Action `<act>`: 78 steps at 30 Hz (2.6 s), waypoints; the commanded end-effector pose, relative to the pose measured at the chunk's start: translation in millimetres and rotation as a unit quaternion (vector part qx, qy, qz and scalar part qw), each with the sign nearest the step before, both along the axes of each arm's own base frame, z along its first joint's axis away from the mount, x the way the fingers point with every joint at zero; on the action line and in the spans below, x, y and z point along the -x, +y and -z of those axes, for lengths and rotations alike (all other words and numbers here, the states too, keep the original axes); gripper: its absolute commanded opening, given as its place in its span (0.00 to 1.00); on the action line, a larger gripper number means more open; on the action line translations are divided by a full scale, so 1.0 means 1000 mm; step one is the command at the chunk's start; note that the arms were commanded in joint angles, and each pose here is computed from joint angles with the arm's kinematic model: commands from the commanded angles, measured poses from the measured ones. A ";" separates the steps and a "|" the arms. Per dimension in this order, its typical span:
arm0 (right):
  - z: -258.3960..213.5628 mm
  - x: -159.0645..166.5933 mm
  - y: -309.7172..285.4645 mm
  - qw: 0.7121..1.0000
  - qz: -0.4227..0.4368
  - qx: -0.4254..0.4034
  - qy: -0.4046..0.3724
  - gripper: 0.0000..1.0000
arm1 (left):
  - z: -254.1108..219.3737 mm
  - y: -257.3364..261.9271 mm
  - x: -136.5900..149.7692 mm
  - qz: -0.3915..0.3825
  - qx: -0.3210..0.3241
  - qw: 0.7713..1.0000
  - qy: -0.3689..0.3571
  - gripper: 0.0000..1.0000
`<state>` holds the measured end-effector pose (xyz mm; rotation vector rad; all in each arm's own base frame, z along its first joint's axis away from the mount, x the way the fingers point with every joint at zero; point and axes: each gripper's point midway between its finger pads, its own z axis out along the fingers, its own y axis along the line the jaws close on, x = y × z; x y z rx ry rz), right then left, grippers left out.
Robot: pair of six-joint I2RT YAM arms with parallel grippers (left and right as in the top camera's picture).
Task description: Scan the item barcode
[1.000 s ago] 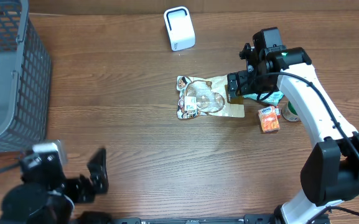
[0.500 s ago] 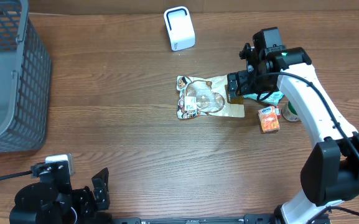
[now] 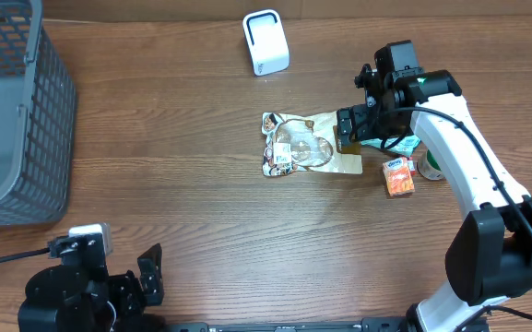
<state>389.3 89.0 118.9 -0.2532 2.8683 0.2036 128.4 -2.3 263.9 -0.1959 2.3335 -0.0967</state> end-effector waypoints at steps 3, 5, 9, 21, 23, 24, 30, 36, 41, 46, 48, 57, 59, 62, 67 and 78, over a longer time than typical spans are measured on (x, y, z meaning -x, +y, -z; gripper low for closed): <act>-0.002 0.000 0.000 1.000 0.002 0.001 -0.004 1.00 | 0.002 0.006 -0.004 -0.014 -0.011 1.000 0.002 1.00; -0.002 0.000 0.000 1.000 0.002 0.001 -0.005 1.00 | -0.008 0.004 -0.013 -0.014 -0.007 1.000 -0.024 1.00; -0.002 0.000 0.000 1.000 0.002 0.001 -0.005 1.00 | -0.061 -0.001 -0.050 -0.015 0.012 0.988 -0.156 0.99; -0.002 0.000 0.000 1.000 0.002 0.001 -0.005 1.00 | -0.244 -0.045 -0.078 0.097 0.105 0.817 -0.559 1.00; -0.002 0.000 0.000 1.000 0.002 0.001 -0.004 1.00 | -0.262 -0.043 -0.070 0.095 0.121 0.792 -0.591 1.00; -0.002 0.000 0.000 1.000 0.002 0.001 -0.004 1.00 | -0.270 -0.042 -0.065 0.093 0.135 0.780 -0.604 1.00; -0.002 0.000 -0.001 1.000 0.002 0.001 -0.004 1.00 | -0.302 -0.018 -0.044 0.033 0.245 0.716 -0.653 0.74; -0.002 0.000 0.000 1.000 0.002 0.001 -0.005 1.00 | -0.318 0.017 -0.028 -0.054 0.252 0.667 -0.699 0.63; -0.002 0.000 0.000 1.000 0.002 0.001 -0.005 1.00 | -0.299 0.028 -0.041 -0.094 0.206 0.684 -0.694 0.60; -0.002 0.000 0.000 1.000 0.002 0.001 -0.004 1.00 | -0.266 0.038 -0.054 -0.127 0.183 0.666 -0.711 0.63; -0.002 0.000 0.000 1.000 0.002 0.001 -0.004 1.00 | -0.250 0.043 -0.055 -0.142 0.187 0.651 -0.722 0.64; -0.002 0.000 -0.001 1.000 0.002 0.001 -0.005 1.00 | -0.189 0.053 -0.036 -0.156 0.209 0.580 -0.772 0.71; -0.002 0.000 0.000 1.000 0.002 0.001 -0.004 1.00 | -0.174 0.058 -0.036 -0.171 0.210 0.578 -0.770 0.78; -0.002 0.000 0.000 1.000 0.002 0.001 -0.005 1.00 | -0.145 0.068 -0.040 -0.206 0.209 0.585 -0.756 0.99; -0.002 0.000 0.000 1.000 0.002 0.001 -0.005 1.00 | -0.105 0.072 -0.052 -0.231 0.195 0.618 -0.725 1.00; -0.002 0.000 0.000 1.000 0.002 0.001 -0.005 1.00 | -0.046 0.067 -0.090 -0.240 0.135 0.718 -0.640 1.00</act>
